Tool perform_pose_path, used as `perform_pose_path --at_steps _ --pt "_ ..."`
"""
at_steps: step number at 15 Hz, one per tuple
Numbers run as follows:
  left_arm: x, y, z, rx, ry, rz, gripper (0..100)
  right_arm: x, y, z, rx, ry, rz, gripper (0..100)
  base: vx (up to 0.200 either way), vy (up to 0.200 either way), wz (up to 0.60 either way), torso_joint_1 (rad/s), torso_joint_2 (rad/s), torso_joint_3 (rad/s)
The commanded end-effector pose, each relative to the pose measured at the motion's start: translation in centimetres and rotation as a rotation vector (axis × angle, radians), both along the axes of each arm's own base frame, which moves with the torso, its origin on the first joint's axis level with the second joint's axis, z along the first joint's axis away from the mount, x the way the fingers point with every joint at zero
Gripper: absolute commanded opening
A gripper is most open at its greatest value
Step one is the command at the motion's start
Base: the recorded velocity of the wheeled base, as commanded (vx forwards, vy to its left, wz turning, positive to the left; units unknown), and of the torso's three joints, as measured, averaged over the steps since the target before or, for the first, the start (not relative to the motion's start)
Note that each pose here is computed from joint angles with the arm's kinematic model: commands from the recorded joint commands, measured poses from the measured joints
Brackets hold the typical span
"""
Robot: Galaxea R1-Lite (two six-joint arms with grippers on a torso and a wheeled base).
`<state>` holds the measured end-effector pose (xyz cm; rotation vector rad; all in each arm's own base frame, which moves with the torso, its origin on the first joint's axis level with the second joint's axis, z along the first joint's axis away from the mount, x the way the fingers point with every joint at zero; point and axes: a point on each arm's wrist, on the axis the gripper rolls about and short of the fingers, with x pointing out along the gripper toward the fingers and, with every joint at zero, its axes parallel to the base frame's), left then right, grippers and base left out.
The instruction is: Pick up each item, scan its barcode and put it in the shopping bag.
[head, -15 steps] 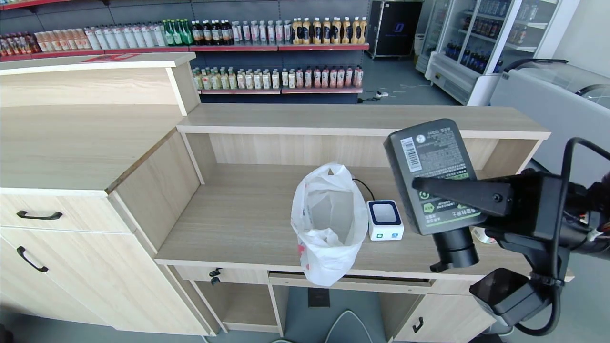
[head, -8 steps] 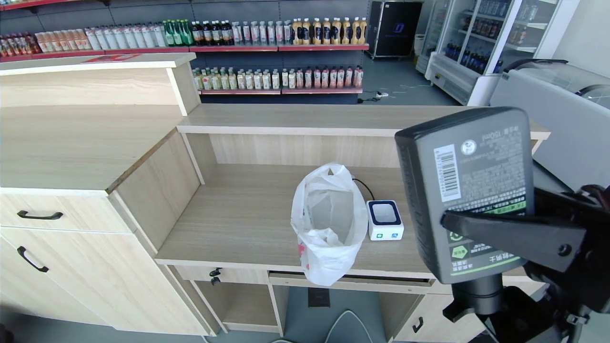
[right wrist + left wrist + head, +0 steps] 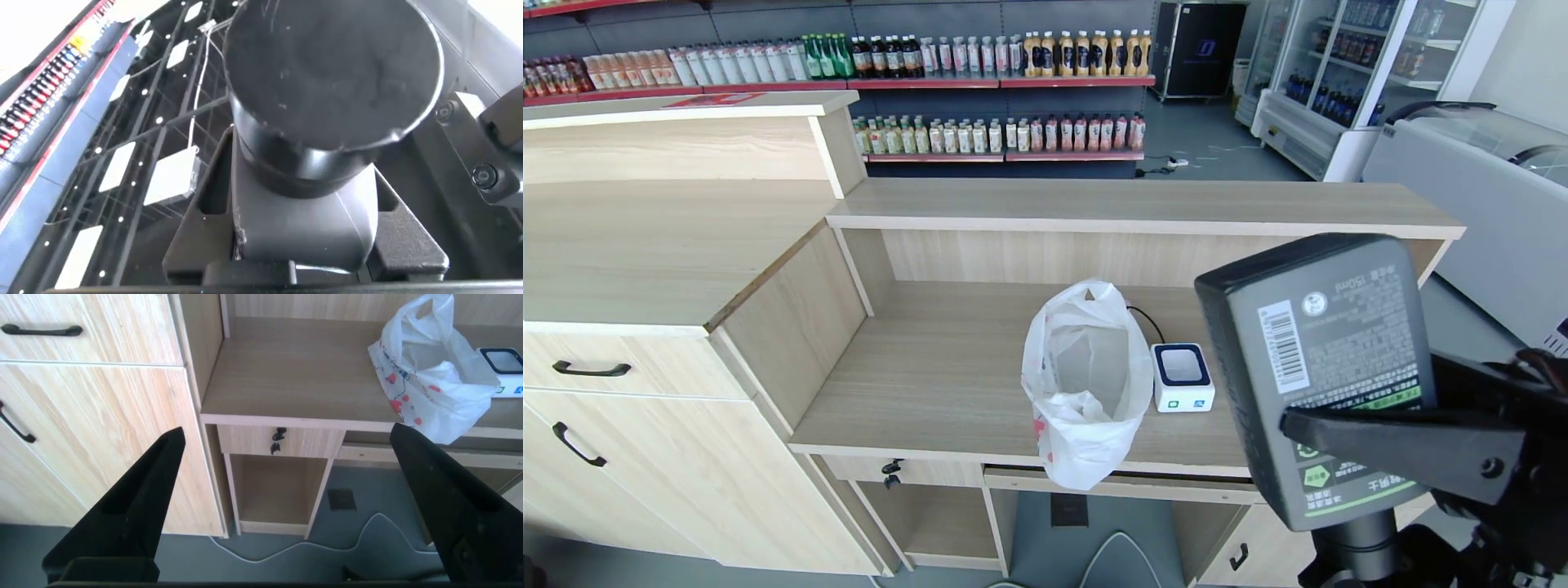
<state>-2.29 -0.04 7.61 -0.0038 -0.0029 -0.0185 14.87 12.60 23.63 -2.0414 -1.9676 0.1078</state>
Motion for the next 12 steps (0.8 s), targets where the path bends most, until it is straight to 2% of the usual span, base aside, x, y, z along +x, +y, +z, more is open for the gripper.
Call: perform_pose_path --at_steps 1,12 --pt "0.00 0.00 0.00 -0.001 0.000 0.000 100 -0.02 -0.01 -0.11 -0.005 0.006 -0.001 0 0.000 0.000 0.00 0.000 0.00 0.000" --pt "0.00 0.00 0.00 -0.001 0.000 0.000 100 -0.14 0.05 -0.70 -0.047 0.018 0.000 0 0.000 0.000 0.00 0.000 0.00 0.000"
